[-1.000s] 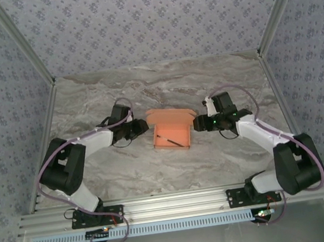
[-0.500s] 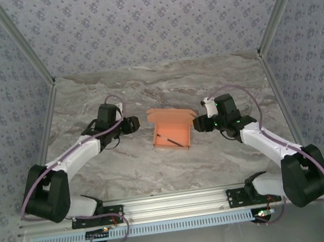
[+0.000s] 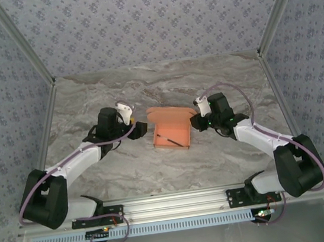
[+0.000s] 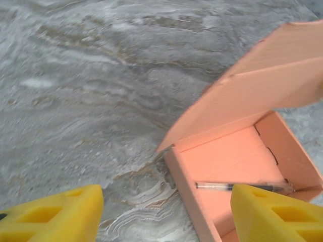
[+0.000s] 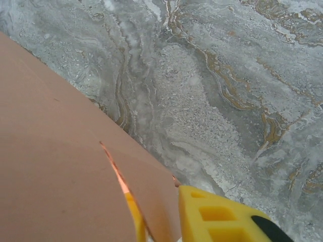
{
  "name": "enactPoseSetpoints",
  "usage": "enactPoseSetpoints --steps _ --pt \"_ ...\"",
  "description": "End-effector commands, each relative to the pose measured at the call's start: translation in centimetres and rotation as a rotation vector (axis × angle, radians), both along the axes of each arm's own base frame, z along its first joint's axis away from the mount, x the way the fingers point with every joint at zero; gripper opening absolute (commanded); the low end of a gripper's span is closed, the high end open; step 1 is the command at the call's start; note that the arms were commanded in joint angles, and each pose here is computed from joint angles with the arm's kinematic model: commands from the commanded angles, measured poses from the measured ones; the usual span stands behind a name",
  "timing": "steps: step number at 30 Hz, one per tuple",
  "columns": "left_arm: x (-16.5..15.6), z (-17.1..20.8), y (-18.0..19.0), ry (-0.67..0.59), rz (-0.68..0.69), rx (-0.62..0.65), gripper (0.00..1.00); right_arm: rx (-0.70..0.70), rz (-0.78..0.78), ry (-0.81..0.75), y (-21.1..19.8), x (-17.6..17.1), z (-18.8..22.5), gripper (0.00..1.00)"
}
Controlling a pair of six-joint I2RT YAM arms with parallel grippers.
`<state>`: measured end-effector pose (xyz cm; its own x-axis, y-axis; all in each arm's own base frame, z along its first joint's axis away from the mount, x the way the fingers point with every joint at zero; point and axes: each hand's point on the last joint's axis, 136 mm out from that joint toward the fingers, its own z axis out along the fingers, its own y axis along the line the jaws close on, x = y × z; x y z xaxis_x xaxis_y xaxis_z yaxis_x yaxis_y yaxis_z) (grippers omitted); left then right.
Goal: Fold the paper box
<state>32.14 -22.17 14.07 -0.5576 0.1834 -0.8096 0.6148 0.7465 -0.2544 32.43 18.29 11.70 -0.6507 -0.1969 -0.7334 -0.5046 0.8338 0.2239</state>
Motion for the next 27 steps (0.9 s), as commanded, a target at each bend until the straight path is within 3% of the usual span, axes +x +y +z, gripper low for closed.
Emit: enactPoseSetpoints --steps 1,16,27 --pt "0.5 1.6 -2.0 -0.118 -0.126 0.017 0.68 -0.013 0.008 -0.051 0.5 1.0 1.3 0.19" --pt "3.1 0.2 -4.6 -0.106 -0.208 0.099 0.62 -0.049 0.022 -0.068 0.4 1.2 1.5 0.13" --pt "4.4 0.1 -1.7 -0.109 -0.129 0.136 0.67 -0.079 0.017 -0.078 -0.1 1.1 1.8 0.14"
